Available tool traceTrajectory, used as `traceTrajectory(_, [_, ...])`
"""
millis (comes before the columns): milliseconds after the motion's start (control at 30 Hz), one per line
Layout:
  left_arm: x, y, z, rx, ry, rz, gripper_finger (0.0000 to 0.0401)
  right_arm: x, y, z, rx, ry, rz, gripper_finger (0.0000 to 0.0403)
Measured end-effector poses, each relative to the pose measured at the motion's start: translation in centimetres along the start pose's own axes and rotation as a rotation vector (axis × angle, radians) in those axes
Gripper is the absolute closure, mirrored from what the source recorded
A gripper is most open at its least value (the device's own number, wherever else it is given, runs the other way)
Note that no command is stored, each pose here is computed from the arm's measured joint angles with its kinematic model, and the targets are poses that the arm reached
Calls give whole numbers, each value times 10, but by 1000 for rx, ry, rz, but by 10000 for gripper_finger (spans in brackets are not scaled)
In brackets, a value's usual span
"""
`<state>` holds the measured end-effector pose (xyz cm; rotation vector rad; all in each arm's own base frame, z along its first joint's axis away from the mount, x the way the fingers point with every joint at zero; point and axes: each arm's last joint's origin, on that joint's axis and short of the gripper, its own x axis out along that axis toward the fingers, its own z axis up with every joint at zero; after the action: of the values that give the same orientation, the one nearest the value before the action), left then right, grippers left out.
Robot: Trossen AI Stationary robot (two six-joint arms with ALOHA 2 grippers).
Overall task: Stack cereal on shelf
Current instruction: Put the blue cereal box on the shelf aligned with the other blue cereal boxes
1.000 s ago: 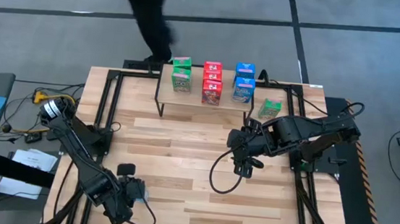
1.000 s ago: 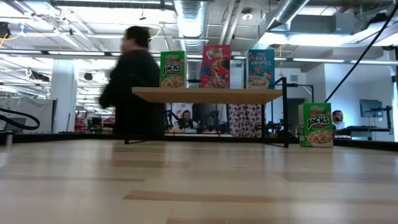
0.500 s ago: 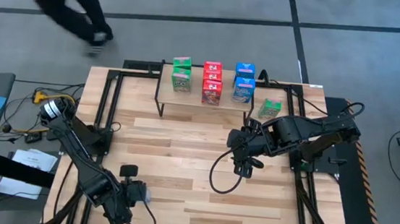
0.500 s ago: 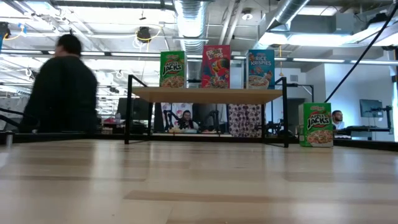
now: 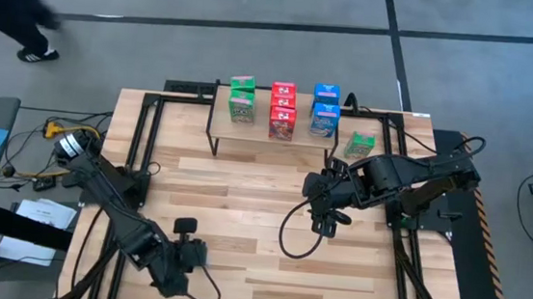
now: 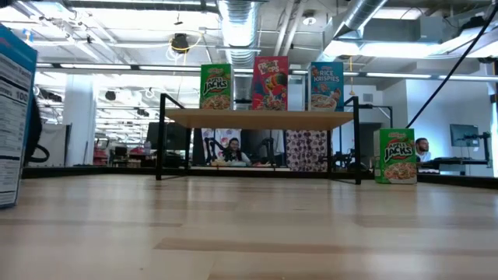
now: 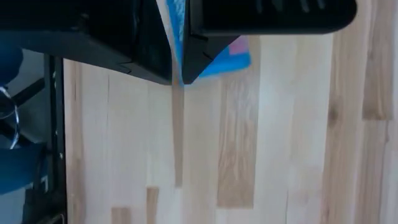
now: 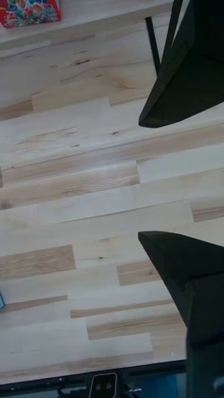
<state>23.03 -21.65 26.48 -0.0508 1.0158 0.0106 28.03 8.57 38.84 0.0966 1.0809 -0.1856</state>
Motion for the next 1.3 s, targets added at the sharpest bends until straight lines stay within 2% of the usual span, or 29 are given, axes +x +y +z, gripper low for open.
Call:
traceTrajectory(167, [2, 7, 8, 3, 21, -10, 376, 0, 0, 0, 0, 0, 0, 92])
traceTrajectory(367, [-29, 8, 15, -33, 148, -15, 376, 0, 0, 0, 0, 0, 0, 92])
traceTrajectory(500, [-47, 2, 5, -91, 257, -33, 376, 0, 0, 0, 0, 0, 0, 92])
traceTrajectory(633, [-54, -2, -13, -145, 365, 34, 376, 0, 0, 0, 0, 0, 0, 92])
traceTrajectory(767, [-49, -12, -27, -153, 373, 85, 376, 0, 0, 0, 0, 0, 0, 92])
traceTrajectory(900, [-30, -16, -38, -172, 366, 60, 376, 0, 0, 0, 1, -2, 1, 92])
traceTrajectory(1167, [2, -5, -55, -204, 369, 113, 376, 0, 0, 0, 0, -2, 1, 92])
traceTrajectory(1300, [14, -3, -55, -201, 345, 74, 376, 0, 0, 0, 0, -2, 1, 92])
